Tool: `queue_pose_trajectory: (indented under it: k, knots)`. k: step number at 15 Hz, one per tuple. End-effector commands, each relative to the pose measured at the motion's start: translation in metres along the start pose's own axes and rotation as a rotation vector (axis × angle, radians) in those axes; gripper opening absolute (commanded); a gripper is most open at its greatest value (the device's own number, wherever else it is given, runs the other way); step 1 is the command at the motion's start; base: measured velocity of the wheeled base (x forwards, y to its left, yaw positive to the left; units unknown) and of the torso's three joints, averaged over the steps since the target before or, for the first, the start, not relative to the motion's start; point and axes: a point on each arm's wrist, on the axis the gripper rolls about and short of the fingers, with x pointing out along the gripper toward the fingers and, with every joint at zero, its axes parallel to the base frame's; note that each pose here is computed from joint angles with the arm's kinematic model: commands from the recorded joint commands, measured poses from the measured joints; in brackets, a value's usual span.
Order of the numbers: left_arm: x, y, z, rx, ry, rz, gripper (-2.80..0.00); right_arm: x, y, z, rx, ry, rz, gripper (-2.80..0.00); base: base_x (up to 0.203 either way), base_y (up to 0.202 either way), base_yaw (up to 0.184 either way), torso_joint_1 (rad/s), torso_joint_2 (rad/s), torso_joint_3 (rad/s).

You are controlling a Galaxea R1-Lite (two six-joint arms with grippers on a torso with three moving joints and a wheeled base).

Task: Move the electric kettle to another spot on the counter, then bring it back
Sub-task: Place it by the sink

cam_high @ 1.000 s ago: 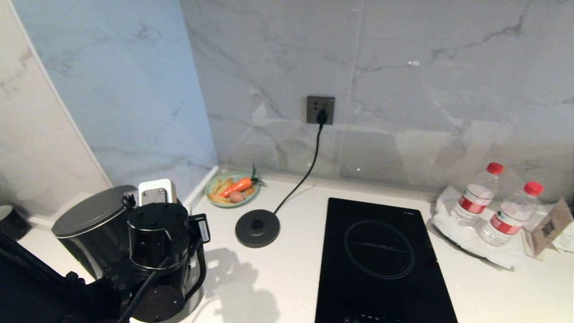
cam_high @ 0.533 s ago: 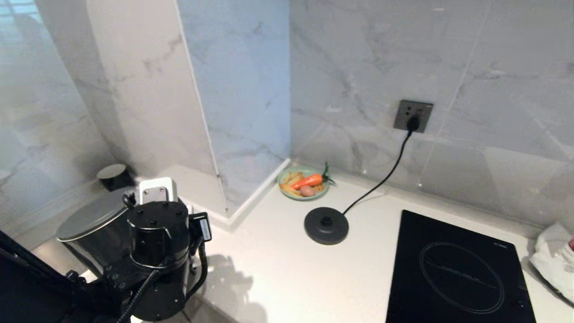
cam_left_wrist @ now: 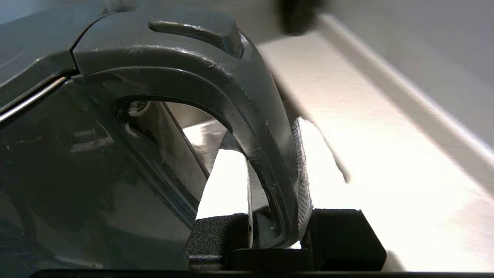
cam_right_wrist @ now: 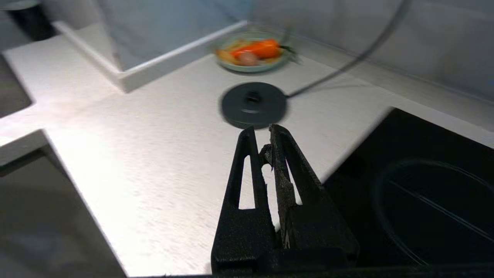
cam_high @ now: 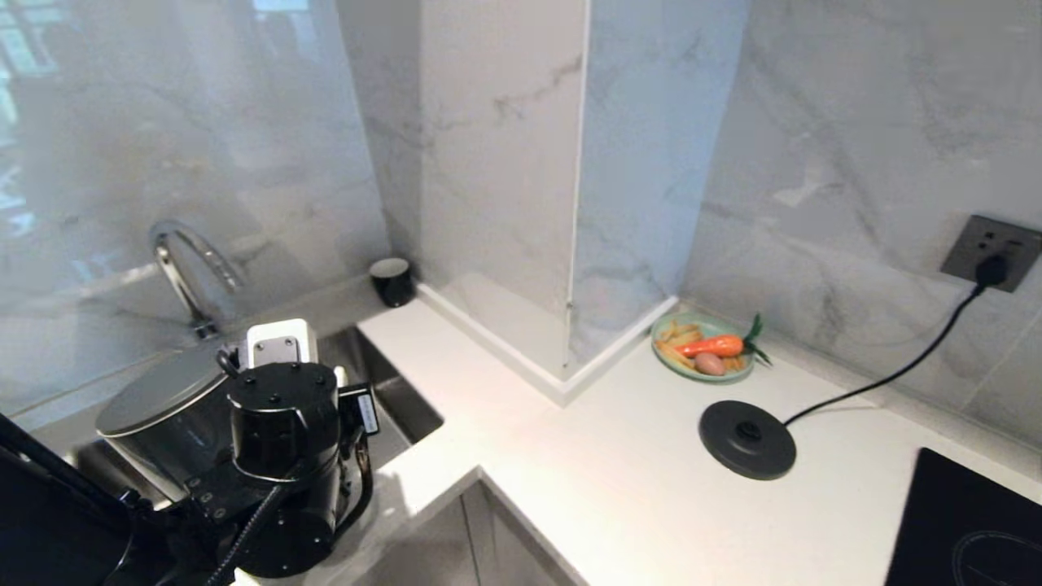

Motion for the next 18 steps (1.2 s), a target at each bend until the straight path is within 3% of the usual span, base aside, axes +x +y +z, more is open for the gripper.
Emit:
queue_pose_trajectory:
  k: [1,8,18]
  knots:
    - [0.001,0.001,0.0,-0.004,-0.003,0.008,-2.8,0.0,0.0,0.0,0.0,0.0,0.0,-2.8,-0.002,-0.008,0.177,-0.006,0.01,-0.001]
    - [0.02,0.008,0.003,-0.014,-0.006,0.067,-2.8,0.0,0.0,0.0,0.0,0.0,0.0,-2.8,0.001,-0.009,0.15,-0.001,0.01,0.002]
    - [0.066,0.035,-0.012,-0.016,0.009,0.203,-2.8,0.0,0.0,0.0,0.0,0.0,0.0,-2.8,0.0,0.0,0.0,0.0,0.0,0.0]
